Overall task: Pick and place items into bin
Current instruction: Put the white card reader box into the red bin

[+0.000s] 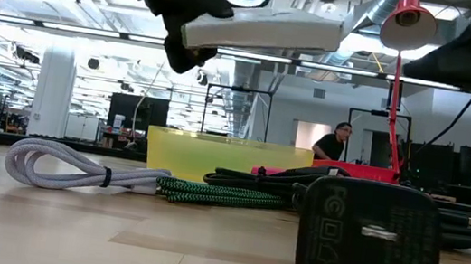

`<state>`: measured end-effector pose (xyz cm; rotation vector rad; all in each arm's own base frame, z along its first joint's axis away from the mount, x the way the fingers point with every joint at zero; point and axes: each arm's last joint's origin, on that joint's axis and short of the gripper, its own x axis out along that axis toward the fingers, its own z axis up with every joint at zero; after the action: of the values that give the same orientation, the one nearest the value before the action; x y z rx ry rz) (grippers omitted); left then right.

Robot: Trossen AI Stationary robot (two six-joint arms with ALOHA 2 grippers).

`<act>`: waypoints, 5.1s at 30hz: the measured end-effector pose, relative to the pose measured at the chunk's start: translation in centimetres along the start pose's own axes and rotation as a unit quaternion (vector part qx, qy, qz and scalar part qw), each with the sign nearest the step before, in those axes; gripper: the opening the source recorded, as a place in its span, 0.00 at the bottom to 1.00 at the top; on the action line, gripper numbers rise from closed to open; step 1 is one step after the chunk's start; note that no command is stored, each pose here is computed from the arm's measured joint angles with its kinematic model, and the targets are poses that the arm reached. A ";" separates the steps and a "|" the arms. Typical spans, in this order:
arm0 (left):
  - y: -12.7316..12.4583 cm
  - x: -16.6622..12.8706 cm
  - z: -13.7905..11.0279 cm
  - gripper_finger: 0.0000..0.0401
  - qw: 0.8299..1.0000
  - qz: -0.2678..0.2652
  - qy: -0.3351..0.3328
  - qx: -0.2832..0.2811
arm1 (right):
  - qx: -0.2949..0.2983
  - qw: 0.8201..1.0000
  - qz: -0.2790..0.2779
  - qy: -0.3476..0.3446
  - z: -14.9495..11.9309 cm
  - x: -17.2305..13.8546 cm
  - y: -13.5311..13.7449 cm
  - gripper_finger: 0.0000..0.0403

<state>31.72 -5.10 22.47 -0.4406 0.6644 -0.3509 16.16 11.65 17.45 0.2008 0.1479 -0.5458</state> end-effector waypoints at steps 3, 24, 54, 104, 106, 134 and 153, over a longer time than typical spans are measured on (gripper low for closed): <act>0.0 -0.1 0.1 0.09 1.000 0.017 0.008 0.017 | 0.012 1.000 -0.020 -0.003 0.1 1.0 -0.1 0.00; 0.5 -0.2 -0.1 0.09 0.997 0.065 0.023 0.046 | 0.012 0.987 0.159 0.018 1.1 4.4 2.2 0.00; 0.4 -1.6 0.3 0.09 0.989 0.121 0.009 0.082 | 0.030 0.964 0.251 0.079 1.1 9.9 2.8 0.57; 0.9 -2.3 2.5 0.10 0.981 0.134 -0.093 0.109 | 0.042 0.973 0.221 0.058 2.1 11.1 2.2 0.34; 0.9 -2.3 2.5 0.10 0.980 0.138 -0.094 0.109 | 0.042 0.973 0.219 0.057 2.1 11.2 2.1 0.25; 0.8 -2.3 2.8 0.33 0.974 0.165 -0.114 0.109 | 0.008 0.976 0.213 0.047 2.1 11.3 1.9 0.04; -2.1 -7.4 0.9 0.53 0.973 0.207 -0.043 0.089 | 0.003 0.983 0.174 0.053 1.8 11.4 1.6 0.04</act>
<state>26.51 -3.33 27.93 -0.1377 0.6158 0.0056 26.78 6.93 17.23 0.2552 0.2096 -0.1882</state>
